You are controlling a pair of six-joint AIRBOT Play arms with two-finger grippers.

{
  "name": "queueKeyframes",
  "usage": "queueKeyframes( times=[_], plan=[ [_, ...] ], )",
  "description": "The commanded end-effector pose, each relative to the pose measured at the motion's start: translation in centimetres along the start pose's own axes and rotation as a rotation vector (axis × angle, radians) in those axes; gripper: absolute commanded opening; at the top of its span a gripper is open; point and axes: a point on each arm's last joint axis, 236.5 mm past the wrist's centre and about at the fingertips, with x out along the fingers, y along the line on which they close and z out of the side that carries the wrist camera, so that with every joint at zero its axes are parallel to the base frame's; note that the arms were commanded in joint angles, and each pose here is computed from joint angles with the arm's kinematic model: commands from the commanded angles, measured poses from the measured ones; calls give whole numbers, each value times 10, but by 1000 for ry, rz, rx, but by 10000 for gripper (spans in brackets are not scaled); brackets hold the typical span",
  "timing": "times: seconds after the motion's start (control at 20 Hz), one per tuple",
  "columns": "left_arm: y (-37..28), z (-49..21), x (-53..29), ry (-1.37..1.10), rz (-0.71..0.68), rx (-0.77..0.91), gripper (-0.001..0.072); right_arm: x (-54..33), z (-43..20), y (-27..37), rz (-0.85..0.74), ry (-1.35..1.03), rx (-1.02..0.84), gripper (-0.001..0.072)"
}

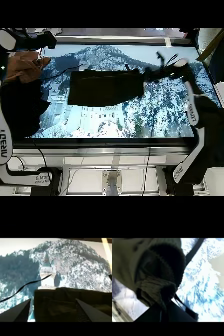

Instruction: Fold the clothes and pants, and hang the long-sleeved shirts on hangers.

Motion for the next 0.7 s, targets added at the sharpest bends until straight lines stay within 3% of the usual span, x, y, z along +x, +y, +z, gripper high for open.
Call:
queueKeyframes(
  times=[0.0, 0.3, 0.5, 0.65],
  plan=[
    [-8, 20, -42, -54, -6, 12, 622, -117, 13, -2, -193, -89, -46, 18],
    [-21, 55, -113, -189, -15, 33, 623, -348, -53, -37, -635, -304, 101, 18],
    [-25, 57, -122, -199, -23, 31, 622, -464, -135, -55, -788, -531, 370, 17],
    [-24, 55, -121, -187, -23, 31, 622, -491, -226, -78, -831, -629, 647, 17]
  ],
)
